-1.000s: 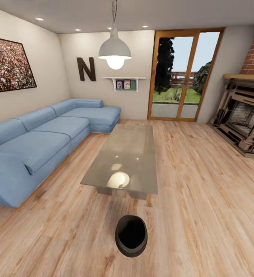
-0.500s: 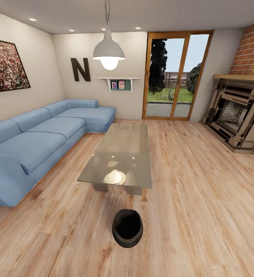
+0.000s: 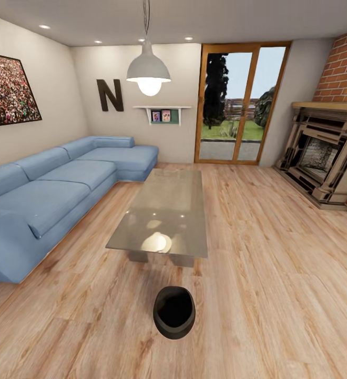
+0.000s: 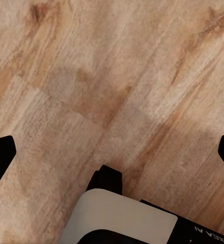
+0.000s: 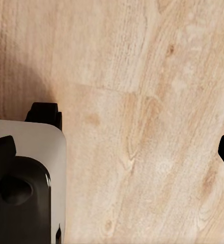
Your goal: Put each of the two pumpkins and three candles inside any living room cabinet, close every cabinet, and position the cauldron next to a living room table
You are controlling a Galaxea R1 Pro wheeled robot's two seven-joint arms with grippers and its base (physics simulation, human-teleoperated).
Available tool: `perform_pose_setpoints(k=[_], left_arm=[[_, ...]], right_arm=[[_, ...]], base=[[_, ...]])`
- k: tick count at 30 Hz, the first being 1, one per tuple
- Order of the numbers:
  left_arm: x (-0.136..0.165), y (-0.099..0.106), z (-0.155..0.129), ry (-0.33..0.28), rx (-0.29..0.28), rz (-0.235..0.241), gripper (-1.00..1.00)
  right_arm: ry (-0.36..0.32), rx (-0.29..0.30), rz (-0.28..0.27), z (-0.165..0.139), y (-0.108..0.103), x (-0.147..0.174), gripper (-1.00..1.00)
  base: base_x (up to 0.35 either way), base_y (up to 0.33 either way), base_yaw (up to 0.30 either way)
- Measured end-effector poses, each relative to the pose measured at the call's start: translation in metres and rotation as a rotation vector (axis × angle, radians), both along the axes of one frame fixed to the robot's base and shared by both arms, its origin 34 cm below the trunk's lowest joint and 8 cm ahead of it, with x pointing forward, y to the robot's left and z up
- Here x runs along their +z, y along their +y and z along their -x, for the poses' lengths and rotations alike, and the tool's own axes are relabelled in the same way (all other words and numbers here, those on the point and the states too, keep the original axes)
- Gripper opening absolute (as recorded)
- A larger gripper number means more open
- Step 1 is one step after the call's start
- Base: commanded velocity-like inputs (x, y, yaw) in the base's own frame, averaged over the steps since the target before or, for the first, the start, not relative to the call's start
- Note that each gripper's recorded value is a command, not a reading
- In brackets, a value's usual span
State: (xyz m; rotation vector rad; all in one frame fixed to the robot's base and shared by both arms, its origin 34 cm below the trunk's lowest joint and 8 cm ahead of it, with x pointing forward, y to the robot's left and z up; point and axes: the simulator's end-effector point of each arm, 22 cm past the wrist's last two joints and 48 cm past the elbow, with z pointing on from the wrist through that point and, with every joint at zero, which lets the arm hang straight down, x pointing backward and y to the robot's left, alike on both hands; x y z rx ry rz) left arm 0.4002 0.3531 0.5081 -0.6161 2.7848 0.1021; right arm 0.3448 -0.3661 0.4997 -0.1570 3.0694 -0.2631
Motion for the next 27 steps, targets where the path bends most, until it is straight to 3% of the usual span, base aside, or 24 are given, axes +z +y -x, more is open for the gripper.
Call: perform_pose_setpoints(k=[27], left_arm=[[0.0000, 0.0000, 0.0001, 0.000, 0.000, 0.000, 1.00]], right_arm=[[0.000, 0.000, 0.000, 0.0000, 0.0000, 0.0000, 1.00]], base=[[0.000, 0.000, 0.000]])
